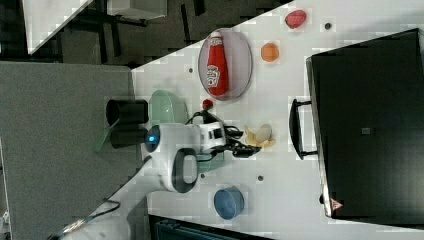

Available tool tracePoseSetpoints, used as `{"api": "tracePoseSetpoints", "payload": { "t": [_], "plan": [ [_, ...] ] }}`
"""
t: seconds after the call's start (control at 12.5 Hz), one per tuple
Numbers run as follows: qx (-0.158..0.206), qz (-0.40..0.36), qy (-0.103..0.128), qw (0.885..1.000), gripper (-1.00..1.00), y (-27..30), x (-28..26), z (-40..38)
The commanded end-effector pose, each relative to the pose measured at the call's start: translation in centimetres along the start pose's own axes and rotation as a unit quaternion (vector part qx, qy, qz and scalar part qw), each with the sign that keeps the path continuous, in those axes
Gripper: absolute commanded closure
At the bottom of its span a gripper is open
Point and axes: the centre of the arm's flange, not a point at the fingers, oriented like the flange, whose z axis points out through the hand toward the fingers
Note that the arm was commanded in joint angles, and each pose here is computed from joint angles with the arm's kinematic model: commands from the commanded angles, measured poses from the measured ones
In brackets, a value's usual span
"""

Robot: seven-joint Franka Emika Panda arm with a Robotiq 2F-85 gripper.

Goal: Pick Banana and place it in mug.

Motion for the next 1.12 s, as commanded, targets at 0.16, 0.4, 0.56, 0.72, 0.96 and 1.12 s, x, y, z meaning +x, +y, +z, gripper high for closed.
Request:
{"api": "tracePoseSetpoints", "payload": {
  "t": [0.16, 0.4, 0.56, 0.72, 0.96, 1.12],
  "plan": [
    [0.014, -0.045, 0.028, 0.999, -1.00, 0.3, 0.1, 1.4],
    [0.019, -0.046, 0.034, 0.998, -0.19, 0.1, 0.1, 2.1],
    [0.017, -0.047, 0.031, 0.998, 0.26, 0.3, -0.3, 2.4],
    [0.019, -0.044, 0.035, 0.998, 0.43, 0.4, -0.1, 1.9],
    [0.037, -0.042, 0.062, 0.996, 0.43, 0.4, 0.3, -2.4],
    [0.042, -0.037, 0.067, 0.996, 0.43, 1.5, -0.5, -11.5]
  ]
}}
